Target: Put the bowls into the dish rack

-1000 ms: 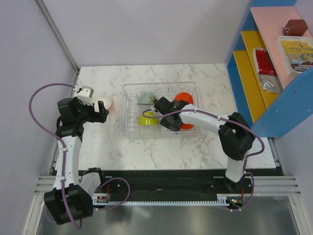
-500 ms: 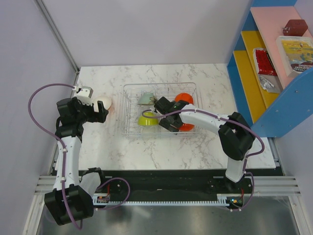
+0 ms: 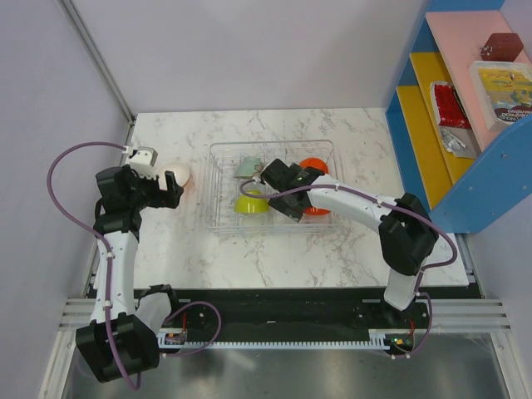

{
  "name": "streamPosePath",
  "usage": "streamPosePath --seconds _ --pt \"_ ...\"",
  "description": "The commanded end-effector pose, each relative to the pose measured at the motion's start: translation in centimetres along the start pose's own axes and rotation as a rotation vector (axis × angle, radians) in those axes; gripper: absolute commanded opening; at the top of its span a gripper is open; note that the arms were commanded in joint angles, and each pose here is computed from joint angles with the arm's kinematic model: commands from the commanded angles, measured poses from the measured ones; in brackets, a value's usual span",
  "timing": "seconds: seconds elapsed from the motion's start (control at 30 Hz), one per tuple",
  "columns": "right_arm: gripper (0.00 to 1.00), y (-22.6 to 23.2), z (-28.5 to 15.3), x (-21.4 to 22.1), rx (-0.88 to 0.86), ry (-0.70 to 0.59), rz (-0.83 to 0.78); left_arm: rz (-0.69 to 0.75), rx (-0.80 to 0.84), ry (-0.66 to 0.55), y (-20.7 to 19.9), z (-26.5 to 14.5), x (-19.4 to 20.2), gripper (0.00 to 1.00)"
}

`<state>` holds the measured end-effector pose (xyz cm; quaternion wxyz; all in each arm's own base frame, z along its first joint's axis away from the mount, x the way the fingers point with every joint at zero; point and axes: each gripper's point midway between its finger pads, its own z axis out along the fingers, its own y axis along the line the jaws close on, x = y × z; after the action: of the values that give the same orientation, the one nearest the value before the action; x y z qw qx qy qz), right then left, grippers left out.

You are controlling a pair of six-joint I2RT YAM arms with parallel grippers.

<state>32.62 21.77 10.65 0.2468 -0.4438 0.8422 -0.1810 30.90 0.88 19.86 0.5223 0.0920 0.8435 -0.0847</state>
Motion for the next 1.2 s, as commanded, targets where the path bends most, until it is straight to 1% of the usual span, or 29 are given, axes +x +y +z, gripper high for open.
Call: streamPosePath --seconds 0.0,0.13,0.27,0.37,0.4,0.43,0.5,0.57,0.63,0.67,0.7,0.87,1.07,1.1,1.17 --pt "0.98 -1.1 -2.9 -1.6 -0.045 -0.079 0.008 0.033 -0.019 -0.048 0.4 -0.3 -1.4 1.00" --pt "0.98 -0.5 -3.4 -1.4 -0.089 -0.081 -0.007 0.032 -0.021 -0.047 0.5 -0.3 -1.4 1.00" --pt "0.98 -0.8 -3.9 -1.5 -0.086 -0.088 0.003 0.033 -0.029 -0.044 0.6 -0.3 -1.3 1.00" --pt "0.98 -1.7 -4.6 -2.3 -0.064 -0.120 0.022 0.044 -0.065 -0.039 1.6 0.1 -1.5 1.00" --pt "0.98 -2.1 -5.0 -2.6 -0.053 -0.137 0.029 0.057 -0.107 -0.037 2.6 0.2 -2.0 1.00" --pt "0.98 -2.5 -5.3 -2.9 -0.041 -0.151 0.030 0.044 -0.114 0.003 3.2 1.1 -1.3 1.00" --pt "0.98 -3.6 -6.2 -3.7 -0.010 -0.193 0.049 0.049 -0.141 0.023 4.4 1.8 -1.6 1.00" --pt "0.98 -4.7 -7.2 -4.3 0.011 -0.236 0.072 0.028 -0.154 0.071 5.4 3.4 -0.7 1.00" --pt "0.98 -5.3 -7.9 -4.7 0.020 -0.264 0.088 0.029 -0.191 0.081 6.7 4.1 -1.3 0.99" --pt "0.98 -5.7 -8.4 -4.9 0.026 -0.281 0.099 0.011 -0.196 0.120 7.3 5.2 -0.3 0.99" --pt "0.98 -5.9 -8.5 -4.8 0.029 -0.284 0.104 0.016 -0.214 0.116 8.0 5.5 -1.0 0.99" --pt "0.98 -6.0 -8.7 -4.5 0.022 -0.293 0.116 0.005 -0.238 0.131 9.7 7.7 -1.4 0.98" --pt "0.98 -5.7 -8.7 -3.9 0.010 -0.300 0.119 -0.006 -0.254 0.191 12.0 10.9 0.2 0.94" --pt "0.98 -5.7 -8.6 -3.8 0.009 -0.299 0.122 -0.014 -0.250 0.221 12.2 11.8 1.5 0.94" --pt "0.98 -5.8 -8.9 -3.7 0.006 -0.309 0.127 -0.019 -0.247 0.241 12.5 12.5 2.2 0.93"
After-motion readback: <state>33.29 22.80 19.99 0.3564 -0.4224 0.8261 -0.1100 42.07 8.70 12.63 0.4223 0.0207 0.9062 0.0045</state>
